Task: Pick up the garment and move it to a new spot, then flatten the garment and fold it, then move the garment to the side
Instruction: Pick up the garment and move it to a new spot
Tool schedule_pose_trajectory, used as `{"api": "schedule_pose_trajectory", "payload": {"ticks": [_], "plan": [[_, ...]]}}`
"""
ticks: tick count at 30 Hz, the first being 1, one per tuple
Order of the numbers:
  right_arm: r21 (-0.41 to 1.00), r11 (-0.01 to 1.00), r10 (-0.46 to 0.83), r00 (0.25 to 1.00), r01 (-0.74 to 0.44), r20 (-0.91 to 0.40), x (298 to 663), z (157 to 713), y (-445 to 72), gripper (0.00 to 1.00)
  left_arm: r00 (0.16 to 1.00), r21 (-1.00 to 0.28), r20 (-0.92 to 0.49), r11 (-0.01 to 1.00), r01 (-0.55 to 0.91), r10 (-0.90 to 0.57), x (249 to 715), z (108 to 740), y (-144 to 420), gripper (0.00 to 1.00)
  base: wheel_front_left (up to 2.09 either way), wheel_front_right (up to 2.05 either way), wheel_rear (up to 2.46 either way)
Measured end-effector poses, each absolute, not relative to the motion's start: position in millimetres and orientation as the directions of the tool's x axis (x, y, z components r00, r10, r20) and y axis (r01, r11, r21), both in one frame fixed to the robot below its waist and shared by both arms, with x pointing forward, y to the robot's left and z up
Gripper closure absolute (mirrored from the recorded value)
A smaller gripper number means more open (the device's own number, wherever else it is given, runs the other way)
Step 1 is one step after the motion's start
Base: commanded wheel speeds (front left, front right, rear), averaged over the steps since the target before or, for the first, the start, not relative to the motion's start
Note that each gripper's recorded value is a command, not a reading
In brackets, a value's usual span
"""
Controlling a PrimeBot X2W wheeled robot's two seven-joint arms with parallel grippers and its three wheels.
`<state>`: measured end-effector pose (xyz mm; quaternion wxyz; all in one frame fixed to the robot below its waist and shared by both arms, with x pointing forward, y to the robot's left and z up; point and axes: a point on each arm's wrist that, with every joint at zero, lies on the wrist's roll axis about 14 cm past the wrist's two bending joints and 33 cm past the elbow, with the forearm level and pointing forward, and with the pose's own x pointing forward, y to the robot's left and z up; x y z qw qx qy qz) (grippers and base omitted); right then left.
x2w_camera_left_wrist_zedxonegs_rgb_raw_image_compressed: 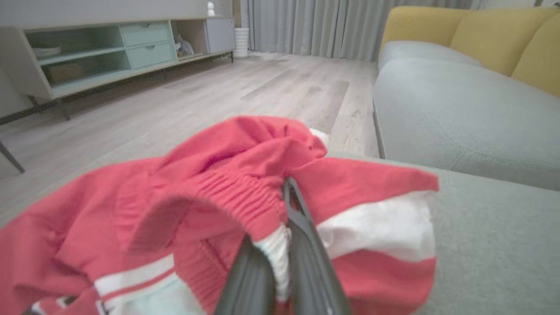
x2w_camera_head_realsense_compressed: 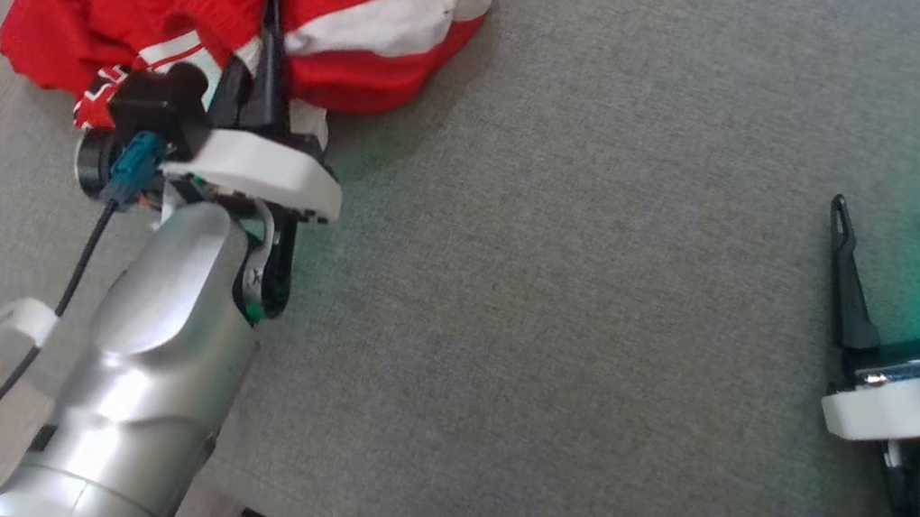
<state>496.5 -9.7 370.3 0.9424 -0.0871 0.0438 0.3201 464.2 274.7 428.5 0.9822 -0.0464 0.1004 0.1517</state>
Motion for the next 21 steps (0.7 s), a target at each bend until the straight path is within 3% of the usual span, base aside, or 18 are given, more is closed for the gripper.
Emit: {"api": "schedule_pose_trajectory", "payload": {"ticks": [11,21], "plan": [[-0.079,0.840,0.524,0.840,-0.537,-0.142,469.1,401.9,-19.9,0.00,0.988,0.043,0.145,0.997,-0.058,0.051,497.7,554.9,235.2,1.00,0.00,0.00,0.00],[-0.096,0.955,0.276,0.959,-0.282,-0.068,426.9,454.8,-115.5,0.00,0.893,0.180,0.341,0.952,0.246,-0.295,524.0,682.9,130.7,1.00,0.00,0.00,0.00]]}}
